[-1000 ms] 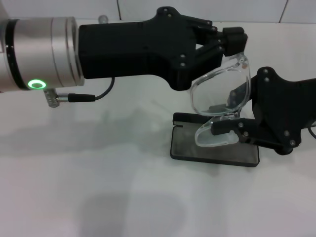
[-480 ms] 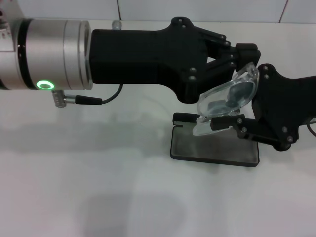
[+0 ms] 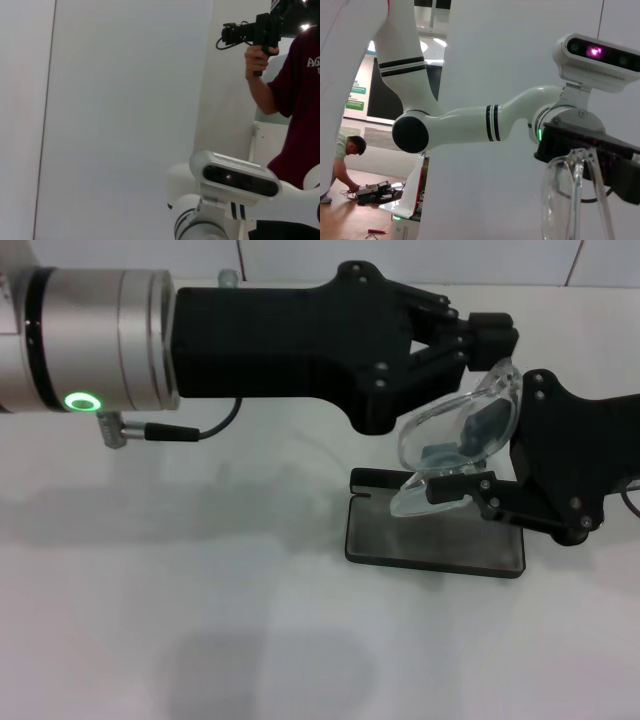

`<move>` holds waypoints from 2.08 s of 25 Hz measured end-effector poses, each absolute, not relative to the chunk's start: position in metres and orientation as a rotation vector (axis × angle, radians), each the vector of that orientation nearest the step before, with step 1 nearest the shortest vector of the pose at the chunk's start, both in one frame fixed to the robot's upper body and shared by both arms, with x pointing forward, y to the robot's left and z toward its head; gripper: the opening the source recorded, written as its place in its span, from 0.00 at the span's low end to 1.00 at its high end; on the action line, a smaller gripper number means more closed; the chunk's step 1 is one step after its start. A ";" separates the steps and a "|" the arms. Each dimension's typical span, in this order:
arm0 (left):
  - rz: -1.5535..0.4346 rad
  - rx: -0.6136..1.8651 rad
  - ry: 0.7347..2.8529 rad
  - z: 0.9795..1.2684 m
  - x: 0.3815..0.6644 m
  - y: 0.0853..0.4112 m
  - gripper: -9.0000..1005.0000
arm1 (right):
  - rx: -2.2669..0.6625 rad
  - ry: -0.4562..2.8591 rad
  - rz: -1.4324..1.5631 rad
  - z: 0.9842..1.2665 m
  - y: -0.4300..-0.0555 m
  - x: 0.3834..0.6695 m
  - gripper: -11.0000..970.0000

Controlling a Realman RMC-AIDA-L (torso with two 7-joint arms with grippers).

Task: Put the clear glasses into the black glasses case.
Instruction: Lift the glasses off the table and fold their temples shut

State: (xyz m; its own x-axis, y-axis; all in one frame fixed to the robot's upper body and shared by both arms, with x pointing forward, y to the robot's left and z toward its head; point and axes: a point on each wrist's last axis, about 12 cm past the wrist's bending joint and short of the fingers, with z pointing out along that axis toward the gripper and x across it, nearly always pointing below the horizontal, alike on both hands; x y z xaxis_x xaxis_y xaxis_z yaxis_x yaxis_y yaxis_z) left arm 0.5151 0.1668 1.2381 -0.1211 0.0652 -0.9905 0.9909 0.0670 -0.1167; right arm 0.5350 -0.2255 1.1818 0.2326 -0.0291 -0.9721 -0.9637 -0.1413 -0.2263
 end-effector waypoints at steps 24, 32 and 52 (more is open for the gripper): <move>-1.232 1.183 1.367 1.239 0.520 0.171 0.06 | -1.438 0.995 1.114 1.178 -0.227 0.533 0.15; -1.059 1.021 1.343 1.245 0.533 0.207 0.06 | -1.437 0.924 1.083 1.175 -0.232 0.525 0.15; -1.272 0.799 1.490 1.202 0.575 0.206 0.06 | -1.417 0.530 1.048 1.193 -0.241 0.504 0.15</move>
